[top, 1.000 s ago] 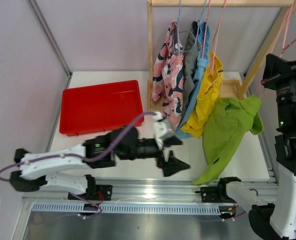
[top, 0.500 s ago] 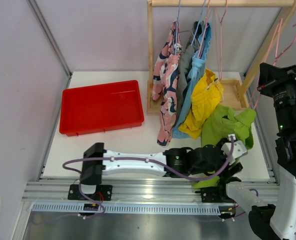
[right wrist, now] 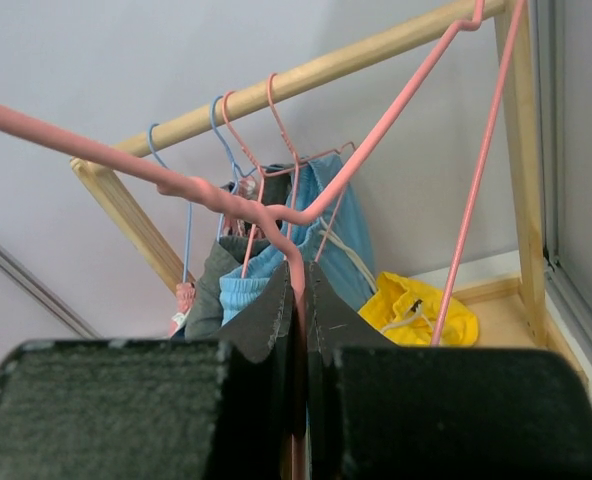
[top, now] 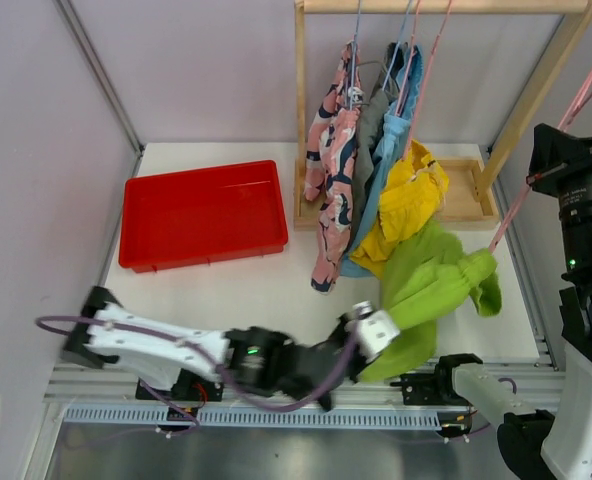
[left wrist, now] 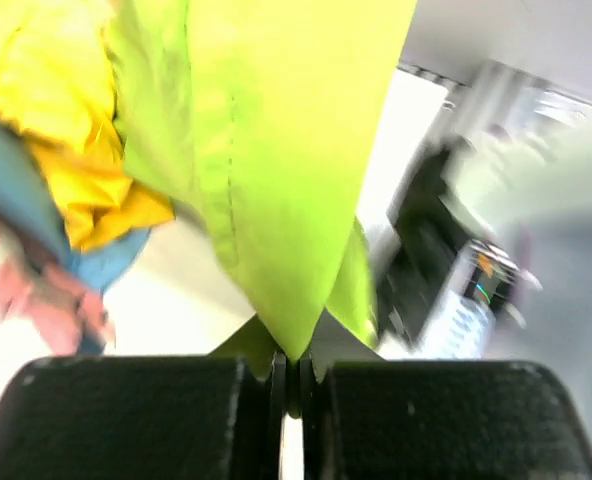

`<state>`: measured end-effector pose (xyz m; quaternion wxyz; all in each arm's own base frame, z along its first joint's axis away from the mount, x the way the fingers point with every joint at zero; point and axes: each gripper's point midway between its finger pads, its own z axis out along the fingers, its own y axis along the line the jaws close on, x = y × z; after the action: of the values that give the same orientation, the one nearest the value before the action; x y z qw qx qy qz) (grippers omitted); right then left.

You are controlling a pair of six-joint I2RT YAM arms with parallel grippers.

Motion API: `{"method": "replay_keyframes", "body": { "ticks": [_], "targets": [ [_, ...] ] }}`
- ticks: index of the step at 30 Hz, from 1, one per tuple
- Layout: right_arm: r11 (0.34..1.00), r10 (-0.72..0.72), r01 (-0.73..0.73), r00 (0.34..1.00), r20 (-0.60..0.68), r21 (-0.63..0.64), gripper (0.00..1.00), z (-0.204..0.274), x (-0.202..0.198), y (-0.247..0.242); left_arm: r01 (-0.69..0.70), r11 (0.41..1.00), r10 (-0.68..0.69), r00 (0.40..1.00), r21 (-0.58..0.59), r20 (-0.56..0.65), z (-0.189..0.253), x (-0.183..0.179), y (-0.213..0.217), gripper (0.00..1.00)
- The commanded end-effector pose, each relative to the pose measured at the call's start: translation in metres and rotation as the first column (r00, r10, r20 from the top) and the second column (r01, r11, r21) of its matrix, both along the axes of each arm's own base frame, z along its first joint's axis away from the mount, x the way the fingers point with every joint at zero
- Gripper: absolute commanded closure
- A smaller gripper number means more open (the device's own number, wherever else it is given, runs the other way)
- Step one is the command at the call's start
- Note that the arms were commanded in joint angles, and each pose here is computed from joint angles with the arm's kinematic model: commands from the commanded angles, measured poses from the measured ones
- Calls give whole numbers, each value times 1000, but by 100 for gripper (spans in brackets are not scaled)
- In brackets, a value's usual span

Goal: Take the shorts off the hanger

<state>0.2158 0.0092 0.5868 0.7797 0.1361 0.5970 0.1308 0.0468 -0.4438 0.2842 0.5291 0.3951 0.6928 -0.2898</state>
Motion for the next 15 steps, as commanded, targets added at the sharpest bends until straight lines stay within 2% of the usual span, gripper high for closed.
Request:
{"method": "replay_keyframes", "body": {
  "ticks": [1,2,4,5,7,8,9,10,11,12,13,14,15],
  "targets": [
    [1000,-19,19,998,65,-5,100,17,21,-1,-173,974,166,985,-149,-55,58,-7,91,100],
    [1000,-23,24,998,51,-16,100,14,33,0,-217,970,209,975,-110,-81,50,-3,116,100],
    [999,-33,35,998,55,-24,100,17,44,-1,-291,946,275,954,-144,-118,63,12,163,100],
    [999,-38,40,998,53,-31,100,17,48,-1,-356,927,347,934,-122,-89,59,27,189,100],
    [999,-30,31,999,29,-38,100,13,62,1,-414,897,410,910,-157,-60,77,47,225,100],
    [999,-23,24,999,27,-33,100,13,64,2,-459,869,464,886,-186,-18,91,59,240,100],
    [999,-7,8,1000,21,-34,100,11,66,5,-506,831,514,857,-230,-28,114,72,255,100],
    [999,-1,1,1000,25,-32,100,11,65,7,-526,823,548,835,-214,56,129,86,275,100],
    [1000,4,-3,1000,5,-31,100,3,69,8,-518,823,547,834,-232,77,146,93,282,100],
    [1000,3,-3,1000,11,-26,100,3,66,7,-565,736,606,795,-373,-9,181,108,294,100],
    [1000,5,-5,1000,7,-25,100,0,66,8,-559,737,627,775,-381,75,199,116,315,100],
    [1000,11,-11,1000,-7,-28,100,-6,68,9,-557,715,646,757,-422,94,216,121,324,100],
    [1000,14,-14,1000,-4,-27,100,-7,66,9,-595,630,712,699,-499,64,242,129,346,100]
  ]
}}
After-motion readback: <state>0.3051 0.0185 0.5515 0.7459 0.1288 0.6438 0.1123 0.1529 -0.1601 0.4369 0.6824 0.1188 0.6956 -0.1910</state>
